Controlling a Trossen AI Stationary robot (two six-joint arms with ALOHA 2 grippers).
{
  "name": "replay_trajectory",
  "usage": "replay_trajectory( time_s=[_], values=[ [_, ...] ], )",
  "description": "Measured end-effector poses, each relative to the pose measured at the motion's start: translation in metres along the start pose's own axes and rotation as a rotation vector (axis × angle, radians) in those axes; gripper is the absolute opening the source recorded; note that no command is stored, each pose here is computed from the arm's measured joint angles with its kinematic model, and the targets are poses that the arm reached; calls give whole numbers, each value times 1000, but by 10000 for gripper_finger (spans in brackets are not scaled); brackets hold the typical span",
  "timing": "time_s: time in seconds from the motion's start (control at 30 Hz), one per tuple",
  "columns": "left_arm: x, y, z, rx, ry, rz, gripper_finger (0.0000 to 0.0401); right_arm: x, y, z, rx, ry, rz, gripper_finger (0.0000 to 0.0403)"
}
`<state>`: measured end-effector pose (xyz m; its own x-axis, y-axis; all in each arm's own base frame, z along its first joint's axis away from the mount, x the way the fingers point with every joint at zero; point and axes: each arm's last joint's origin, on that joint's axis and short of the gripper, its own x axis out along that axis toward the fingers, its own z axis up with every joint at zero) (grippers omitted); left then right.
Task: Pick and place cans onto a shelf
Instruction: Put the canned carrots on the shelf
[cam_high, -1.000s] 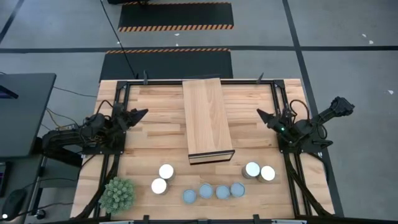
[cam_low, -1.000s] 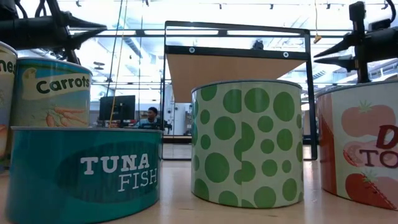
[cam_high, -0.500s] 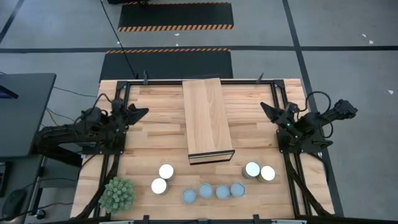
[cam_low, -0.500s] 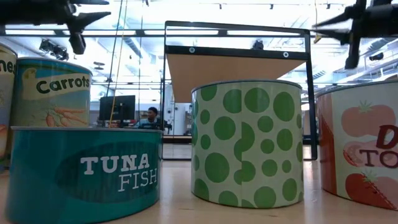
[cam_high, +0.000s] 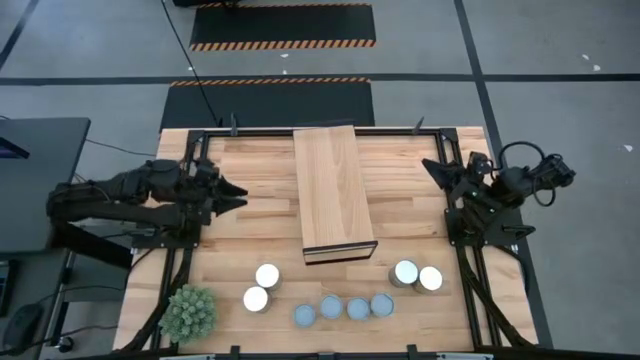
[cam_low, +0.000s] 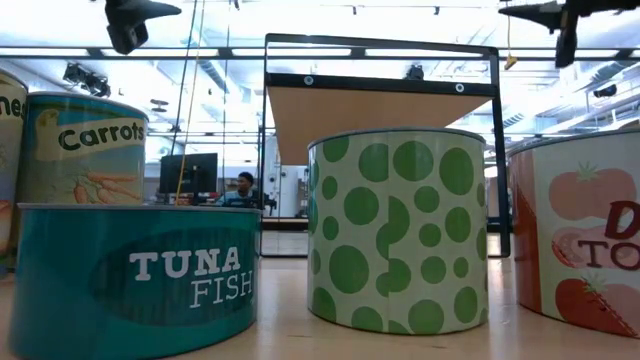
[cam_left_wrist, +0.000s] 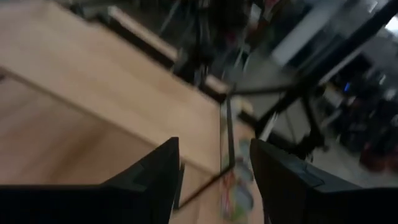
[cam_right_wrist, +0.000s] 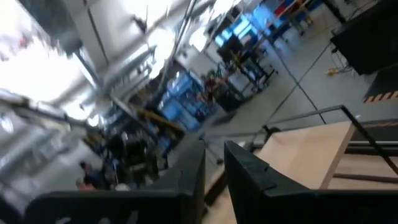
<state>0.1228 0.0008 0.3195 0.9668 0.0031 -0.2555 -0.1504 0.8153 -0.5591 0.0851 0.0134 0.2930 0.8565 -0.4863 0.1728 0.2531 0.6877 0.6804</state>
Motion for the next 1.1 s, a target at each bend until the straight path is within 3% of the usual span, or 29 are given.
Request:
replay_trajectory(
  time_s=[0.5,0.63,0.77,0.93,1.1],
  values=[
    [62,-51,-27,7,386,22,204,28,45,-12,-280,344,77,151],
    [72,-68,-34,50,474,80,204,34,55,-17,-336,438,136,166],
    [85,-79,-42,53,542,149,204,41,69,-18,-338,490,177,176],
    [102,-90,-48,62,592,186,204,52,85,-23,-424,540,197,184],
    [115,-108,-39,65,620,216,204,62,99,-25,-487,571,207,188]
  ],
)
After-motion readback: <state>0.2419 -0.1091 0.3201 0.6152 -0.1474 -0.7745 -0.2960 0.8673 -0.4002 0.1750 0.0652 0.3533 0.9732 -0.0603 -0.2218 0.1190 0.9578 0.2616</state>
